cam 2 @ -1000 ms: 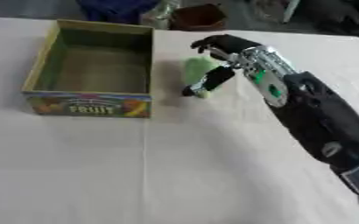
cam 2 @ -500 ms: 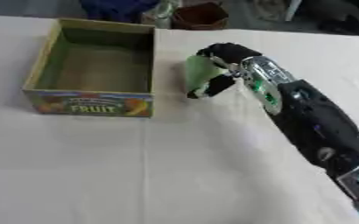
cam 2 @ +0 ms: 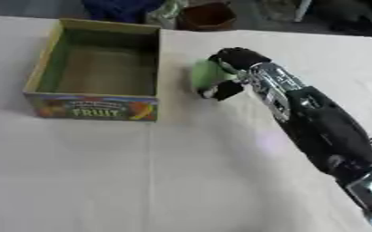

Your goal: Pick up objects on the table and place them in the box.

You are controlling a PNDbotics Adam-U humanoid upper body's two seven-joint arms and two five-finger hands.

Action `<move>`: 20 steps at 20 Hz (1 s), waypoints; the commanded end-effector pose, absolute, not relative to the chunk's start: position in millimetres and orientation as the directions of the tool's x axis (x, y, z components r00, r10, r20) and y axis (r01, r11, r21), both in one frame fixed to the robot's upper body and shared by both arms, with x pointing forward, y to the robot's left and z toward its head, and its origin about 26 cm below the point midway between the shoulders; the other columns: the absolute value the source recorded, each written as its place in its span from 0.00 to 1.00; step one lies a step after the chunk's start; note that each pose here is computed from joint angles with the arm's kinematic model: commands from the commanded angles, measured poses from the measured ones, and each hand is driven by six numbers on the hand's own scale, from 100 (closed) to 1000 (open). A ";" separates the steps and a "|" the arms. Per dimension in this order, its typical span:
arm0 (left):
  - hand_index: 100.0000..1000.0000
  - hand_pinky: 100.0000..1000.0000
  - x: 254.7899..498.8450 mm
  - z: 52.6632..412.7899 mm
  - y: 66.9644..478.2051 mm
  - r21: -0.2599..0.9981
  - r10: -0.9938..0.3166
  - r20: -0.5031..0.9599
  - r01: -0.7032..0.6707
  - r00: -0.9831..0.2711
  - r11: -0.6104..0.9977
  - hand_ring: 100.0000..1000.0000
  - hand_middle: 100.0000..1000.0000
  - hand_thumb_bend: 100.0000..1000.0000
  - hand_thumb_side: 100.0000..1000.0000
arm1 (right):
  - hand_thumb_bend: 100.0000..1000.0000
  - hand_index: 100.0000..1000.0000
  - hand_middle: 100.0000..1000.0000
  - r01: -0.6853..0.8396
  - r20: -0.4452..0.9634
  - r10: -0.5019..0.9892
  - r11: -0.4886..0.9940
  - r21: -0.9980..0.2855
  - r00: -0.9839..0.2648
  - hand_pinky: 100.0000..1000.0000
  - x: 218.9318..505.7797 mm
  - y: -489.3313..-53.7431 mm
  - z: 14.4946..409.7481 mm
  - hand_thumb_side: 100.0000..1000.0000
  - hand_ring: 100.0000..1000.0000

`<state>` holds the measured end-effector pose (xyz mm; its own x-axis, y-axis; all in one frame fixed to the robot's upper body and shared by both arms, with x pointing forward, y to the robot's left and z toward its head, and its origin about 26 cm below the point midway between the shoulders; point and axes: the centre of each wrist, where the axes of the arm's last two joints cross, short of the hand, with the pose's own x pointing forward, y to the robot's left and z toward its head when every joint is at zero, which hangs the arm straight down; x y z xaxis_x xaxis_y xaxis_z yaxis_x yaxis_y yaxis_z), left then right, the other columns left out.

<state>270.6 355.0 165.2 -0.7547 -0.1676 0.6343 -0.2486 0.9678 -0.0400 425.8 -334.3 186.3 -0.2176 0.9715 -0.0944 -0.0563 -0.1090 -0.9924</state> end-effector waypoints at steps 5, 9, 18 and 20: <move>0.56 0.38 269.0 173.4 354.0 -0.023 -0.180 0.612 -0.244 -0.770 0.969 0.37 0.42 0.00 0.75 | 0.00 0.74 0.48 0.036 -0.069 0.971 -0.062 -0.997 -0.229 0.74 419.7 -336.7 213.7 0.43 0.77; 0.56 0.38 268.9 173.3 354.3 -0.023 -0.180 0.612 -0.245 -0.770 0.969 0.37 0.42 0.00 0.75 | 0.00 0.66 0.39 0.114 -0.080 0.976 -0.057 -0.992 -0.201 0.69 417.5 -339.0 220.4 0.39 0.69; 0.56 0.38 268.5 173.2 354.9 -0.020 -0.183 0.612 -0.247 -0.769 0.969 0.37 0.42 0.00 0.75 | 0.00 0.61 0.31 0.330 -0.036 0.975 0.040 -0.943 -0.221 0.67 393.5 -334.7 254.9 0.37 0.63; 0.56 0.38 268.5 173.1 354.8 -0.018 -0.184 0.611 -0.245 -0.770 0.969 0.37 0.42 0.00 0.74 | 0.00 0.61 0.31 0.369 -0.029 0.969 0.065 -0.927 -0.245 0.67 389.0 -330.2 263.1 0.37 0.62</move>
<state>270.5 355.0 165.2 -0.7546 -0.1682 0.6343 -0.2466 0.9684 -0.0366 396.0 -325.4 240.4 -0.2439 0.9698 -0.0039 0.3042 0.0727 -0.9498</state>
